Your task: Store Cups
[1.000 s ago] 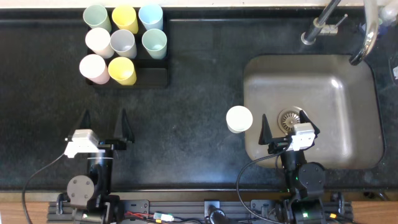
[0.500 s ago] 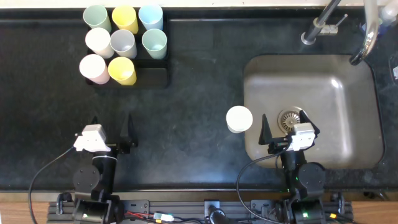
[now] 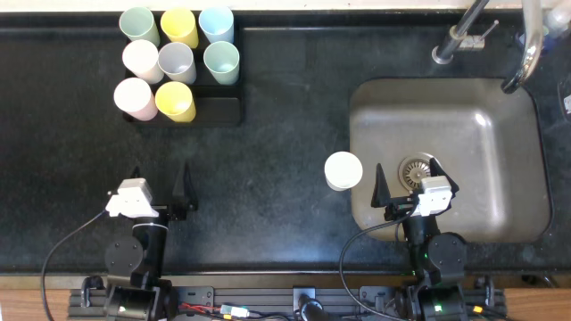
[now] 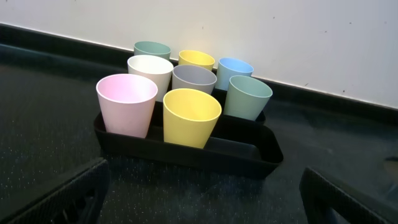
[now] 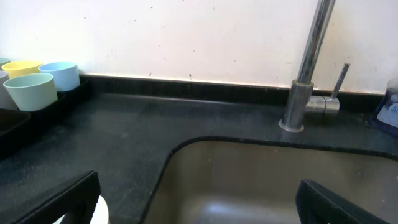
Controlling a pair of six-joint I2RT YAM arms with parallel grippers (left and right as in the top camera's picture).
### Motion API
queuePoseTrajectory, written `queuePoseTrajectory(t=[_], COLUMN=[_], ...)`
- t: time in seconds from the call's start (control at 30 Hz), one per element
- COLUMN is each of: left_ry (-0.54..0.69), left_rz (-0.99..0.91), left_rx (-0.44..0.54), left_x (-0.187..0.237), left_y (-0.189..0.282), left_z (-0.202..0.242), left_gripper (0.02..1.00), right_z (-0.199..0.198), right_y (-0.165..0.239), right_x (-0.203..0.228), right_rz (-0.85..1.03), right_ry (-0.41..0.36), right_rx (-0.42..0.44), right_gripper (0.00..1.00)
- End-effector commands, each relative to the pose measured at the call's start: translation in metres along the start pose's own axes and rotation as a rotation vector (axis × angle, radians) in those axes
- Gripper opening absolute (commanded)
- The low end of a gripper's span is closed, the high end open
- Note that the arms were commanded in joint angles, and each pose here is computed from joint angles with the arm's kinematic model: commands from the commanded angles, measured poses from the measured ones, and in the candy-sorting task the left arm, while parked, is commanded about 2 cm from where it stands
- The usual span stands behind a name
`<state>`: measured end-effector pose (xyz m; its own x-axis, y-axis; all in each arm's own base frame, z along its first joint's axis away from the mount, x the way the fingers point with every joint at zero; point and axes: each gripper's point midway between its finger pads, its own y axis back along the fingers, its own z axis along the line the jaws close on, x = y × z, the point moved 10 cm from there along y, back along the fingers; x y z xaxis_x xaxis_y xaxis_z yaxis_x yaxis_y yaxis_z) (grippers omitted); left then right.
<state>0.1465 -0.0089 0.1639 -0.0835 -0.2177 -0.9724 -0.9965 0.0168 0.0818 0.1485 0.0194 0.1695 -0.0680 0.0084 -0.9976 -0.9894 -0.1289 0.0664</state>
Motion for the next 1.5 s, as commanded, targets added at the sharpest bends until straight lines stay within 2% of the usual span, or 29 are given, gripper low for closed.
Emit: queuePoseTrajectory(t=[0.03, 0.4, 0.6, 0.7, 0.73, 0.83, 0.9, 0.97, 1.07, 1.17, 1.23, 1.37, 1.5], left_ry=[-0.018, -0.018, -0.018, -0.017, -0.018, -0.018, -0.018, -0.018, -0.018, -0.018, -0.018, -0.018, -0.018], left_rz=[-0.007, -0.007, -0.007, -0.007, -0.006, -0.007, -0.007, -0.007, -0.006, -0.007, -0.006, -0.007, -0.006], left_rx=[-0.007, -0.007, -0.007, -0.007, -0.008, -0.007, -0.007, -0.007, -0.008, -0.007, -0.008, -0.007, -0.007], left_x=[-0.001, -0.001, -0.001, -0.001, -0.001, -0.001, -0.001, -0.001, -0.001, -0.001, -0.001, -0.001, -0.001], left_y=[0.000, 0.000, 0.000, 0.000, 0.000, 0.000, 0.000, 0.000, 0.000, 0.000, 0.000, 0.000, 0.000], left_z=[0.001, 0.001, 0.001, 0.001, 0.001, 0.001, 0.001, 0.001, 0.001, 0.001, 0.001, 0.001, 0.001], left_gripper=[1.000, 1.000, 1.000, 1.000, 1.000, 1.000, 1.000, 1.000, 1.000, 1.000, 1.000, 1.000, 1.000], right_z=[-0.002, -0.002, 0.000, 0.000, 0.000, 0.001, 0.001, 0.002, 0.003, 0.011, 0.014, 0.015, 0.021], right_y=[0.000, 0.000, 0.000, -0.001, -0.003, -0.007, -0.009, -0.015, -0.028, -0.044, -0.054, -0.072, -0.090], right_x=[0.003, 0.003, 0.000, -0.017, -0.036, -0.073, -0.094, -0.127, -0.142, -0.135, -0.124, -0.087, -0.063], right_rz=[-0.006, -0.006, -0.026, -0.004, 0.064, 0.269, 0.395, 0.599, 0.788, 0.989, 1.115, 1.393, 1.498], right_ry=[0.000, 0.000, -0.003, -0.104, -0.144, -0.187, -0.189, -0.187, -0.156, -0.119, -0.138, -0.157, -0.130], right_rx=[0.022, 0.025, -0.004, -0.004, 0.002, 0.026, 0.040, 0.063, 0.058, -0.075, -0.120, -0.118, -0.127], right_gripper=[0.998, 0.998, 0.998, 0.998, 0.993, 0.996, 0.993, 0.998, 1.000, 0.996, 0.998, 0.998, 0.958])
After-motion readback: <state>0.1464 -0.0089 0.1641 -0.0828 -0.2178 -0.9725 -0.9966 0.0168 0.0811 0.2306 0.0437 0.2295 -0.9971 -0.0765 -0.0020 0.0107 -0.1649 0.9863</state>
